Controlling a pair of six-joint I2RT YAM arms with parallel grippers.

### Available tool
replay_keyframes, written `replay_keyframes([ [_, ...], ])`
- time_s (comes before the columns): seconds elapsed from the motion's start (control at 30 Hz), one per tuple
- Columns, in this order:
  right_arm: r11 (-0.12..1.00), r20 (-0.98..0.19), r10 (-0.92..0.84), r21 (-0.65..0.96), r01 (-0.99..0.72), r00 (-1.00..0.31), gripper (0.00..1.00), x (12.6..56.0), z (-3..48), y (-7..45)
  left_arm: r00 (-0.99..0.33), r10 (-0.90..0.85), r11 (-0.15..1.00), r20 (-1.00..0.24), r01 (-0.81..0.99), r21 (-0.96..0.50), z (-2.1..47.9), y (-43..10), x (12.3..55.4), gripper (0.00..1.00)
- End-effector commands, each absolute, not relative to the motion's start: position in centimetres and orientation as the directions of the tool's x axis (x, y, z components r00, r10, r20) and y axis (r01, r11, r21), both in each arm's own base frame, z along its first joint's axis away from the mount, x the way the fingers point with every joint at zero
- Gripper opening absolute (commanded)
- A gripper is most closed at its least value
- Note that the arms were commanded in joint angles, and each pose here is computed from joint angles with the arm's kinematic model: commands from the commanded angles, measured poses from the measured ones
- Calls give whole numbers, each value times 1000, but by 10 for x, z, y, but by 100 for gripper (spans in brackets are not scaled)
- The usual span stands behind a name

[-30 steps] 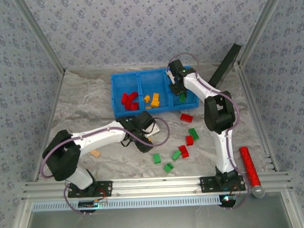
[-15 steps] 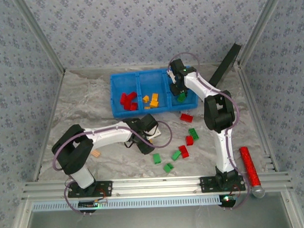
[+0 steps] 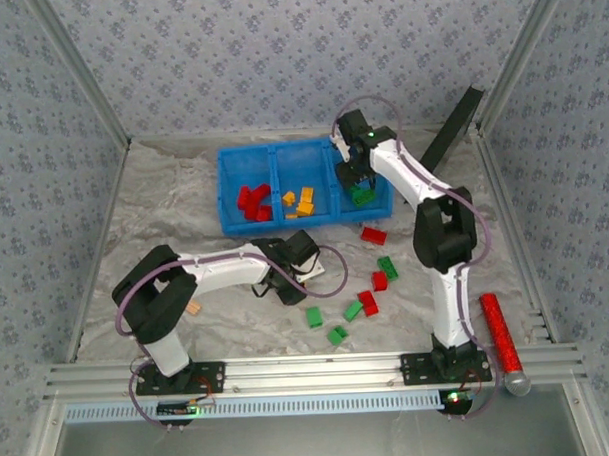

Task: Sort the legos into containers by color
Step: Pick up the lego from the center of the table, then place the lego in the container, then pick up the lego from the middle-right of the table.

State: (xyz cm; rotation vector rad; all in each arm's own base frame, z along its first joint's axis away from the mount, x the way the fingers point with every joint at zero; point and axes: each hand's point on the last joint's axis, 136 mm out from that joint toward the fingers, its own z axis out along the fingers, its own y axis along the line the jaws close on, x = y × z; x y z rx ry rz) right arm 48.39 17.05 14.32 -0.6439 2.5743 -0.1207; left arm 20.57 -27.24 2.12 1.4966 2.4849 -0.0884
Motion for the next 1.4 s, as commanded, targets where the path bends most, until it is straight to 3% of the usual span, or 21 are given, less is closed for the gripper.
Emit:
replay_keyframes([
  [0.0, 904, -511, -426, -208, -373, -747, 60, 456, 201, 159, -459, 861, 485, -219, 871, 81, 25, -269, 208, 33],
  [0.13, 937, -562, -345, -158, -312, -752, 68, 418, 224, 148, -471, 845, 506, -253, 858, 92, 47, -268, 220, 24],
  [0.27, 961, -531, -245, -24, -274, -811, 67, 370, 219, 149, -489, 800, 546, -348, 834, 81, 87, -274, 245, 22],
  [0.4, 955, -442, -182, 132, -264, -879, 67, 313, 184, 157, -471, 746, 579, -471, 808, 110, 139, -284, 283, 22],
  [0.67, 956, -294, -199, 152, -251, -935, 67, 221, 106, 155, -559, 589, 739, -583, 664, 109, 186, -287, 386, 23],
  [1.0, 991, -238, -33, 117, -62, -971, 60, 202, 67, 139, -648, 578, 787, -497, 604, 128, 137, -303, 458, 23],
  [1.2, 996, -208, 9, 93, -11, -978, 51, 205, 56, 131, -673, 584, 788, -454, 604, 119, 110, -310, 467, 25],
  [1.37, 997, -175, 22, 83, 7, -984, 51, 208, 45, 129, -686, 582, 790, -437, 604, 105, 99, -311, 465, 32],
])
